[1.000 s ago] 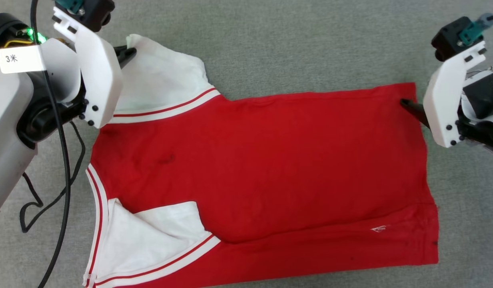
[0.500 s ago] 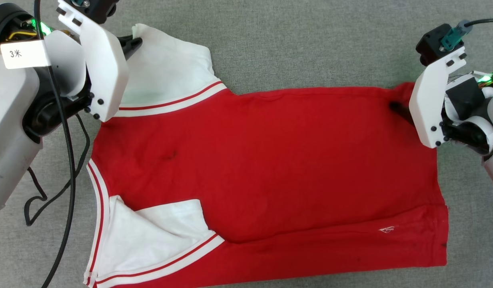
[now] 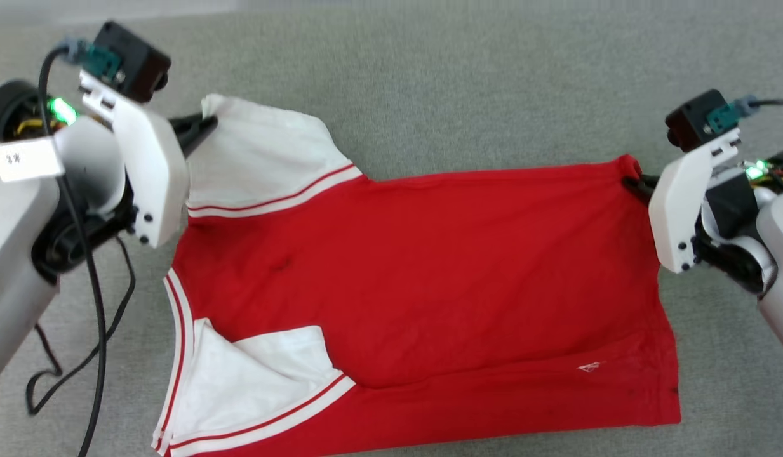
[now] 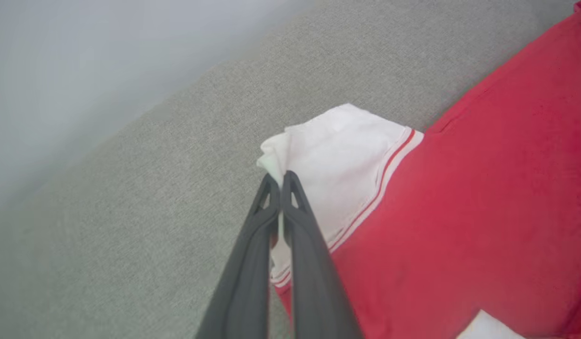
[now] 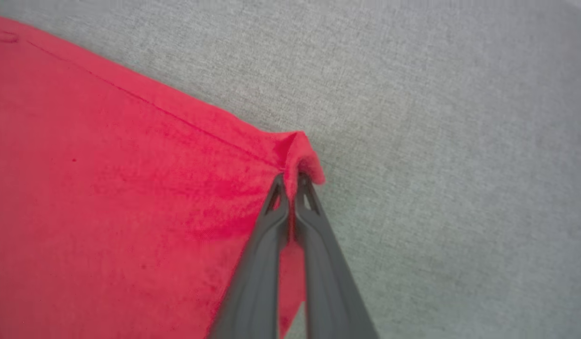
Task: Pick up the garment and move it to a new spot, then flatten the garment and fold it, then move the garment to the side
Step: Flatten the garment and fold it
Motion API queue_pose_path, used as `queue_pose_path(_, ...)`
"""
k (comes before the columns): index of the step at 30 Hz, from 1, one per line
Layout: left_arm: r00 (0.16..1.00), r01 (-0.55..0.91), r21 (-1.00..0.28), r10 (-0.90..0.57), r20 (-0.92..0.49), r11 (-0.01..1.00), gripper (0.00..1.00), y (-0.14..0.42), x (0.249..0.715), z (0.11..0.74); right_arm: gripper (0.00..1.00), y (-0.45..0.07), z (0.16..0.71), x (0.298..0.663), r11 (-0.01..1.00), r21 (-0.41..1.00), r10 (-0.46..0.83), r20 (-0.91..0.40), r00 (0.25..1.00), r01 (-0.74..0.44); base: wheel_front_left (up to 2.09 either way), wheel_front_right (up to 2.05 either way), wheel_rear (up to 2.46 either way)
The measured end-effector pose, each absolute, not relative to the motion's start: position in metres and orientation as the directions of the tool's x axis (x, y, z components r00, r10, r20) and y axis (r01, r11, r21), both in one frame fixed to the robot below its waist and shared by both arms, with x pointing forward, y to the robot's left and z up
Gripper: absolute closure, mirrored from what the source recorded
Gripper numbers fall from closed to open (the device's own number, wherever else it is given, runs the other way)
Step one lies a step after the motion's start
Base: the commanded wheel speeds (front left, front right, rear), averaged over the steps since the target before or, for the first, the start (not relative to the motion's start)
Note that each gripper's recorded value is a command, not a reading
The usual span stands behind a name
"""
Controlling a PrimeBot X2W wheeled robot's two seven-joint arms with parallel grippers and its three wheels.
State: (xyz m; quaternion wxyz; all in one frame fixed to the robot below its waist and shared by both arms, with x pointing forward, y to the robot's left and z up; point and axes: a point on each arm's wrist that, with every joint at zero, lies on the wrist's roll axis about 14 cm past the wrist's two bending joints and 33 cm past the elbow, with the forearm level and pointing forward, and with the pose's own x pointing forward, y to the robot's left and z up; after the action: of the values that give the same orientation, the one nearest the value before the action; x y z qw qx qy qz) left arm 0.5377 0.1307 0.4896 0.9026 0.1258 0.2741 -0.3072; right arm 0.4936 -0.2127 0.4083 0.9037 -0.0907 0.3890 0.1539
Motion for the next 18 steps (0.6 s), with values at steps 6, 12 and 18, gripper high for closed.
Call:
queue_pose_path(6,0.688,0.607,0.064,-0.483,-0.541,0.792,1.0,0.14,0.502,0.507,1.0,-0.214,0.433,0.472,0.939,-0.029,0.24,-0.658,0.714,-0.342,0.0,0.0,0.0)
queue_pose_path(12,0.701,0.588,0.059,-0.472,-0.535,0.807,1.0,0.15,0.463,0.512,1.0,-0.211,0.448,0.451,0.937,-0.008,0.273,-0.607,0.747,-0.35,0.0,0.0,0.0)
queue_pose_path(18,0.685,0.561,0.016,-0.454,-0.57,0.828,1.0,0.16,0.419,0.496,1.0,-0.209,0.45,0.427,0.936,0.028,0.3,-0.582,0.756,-0.35,0.0,0.0,0.0)
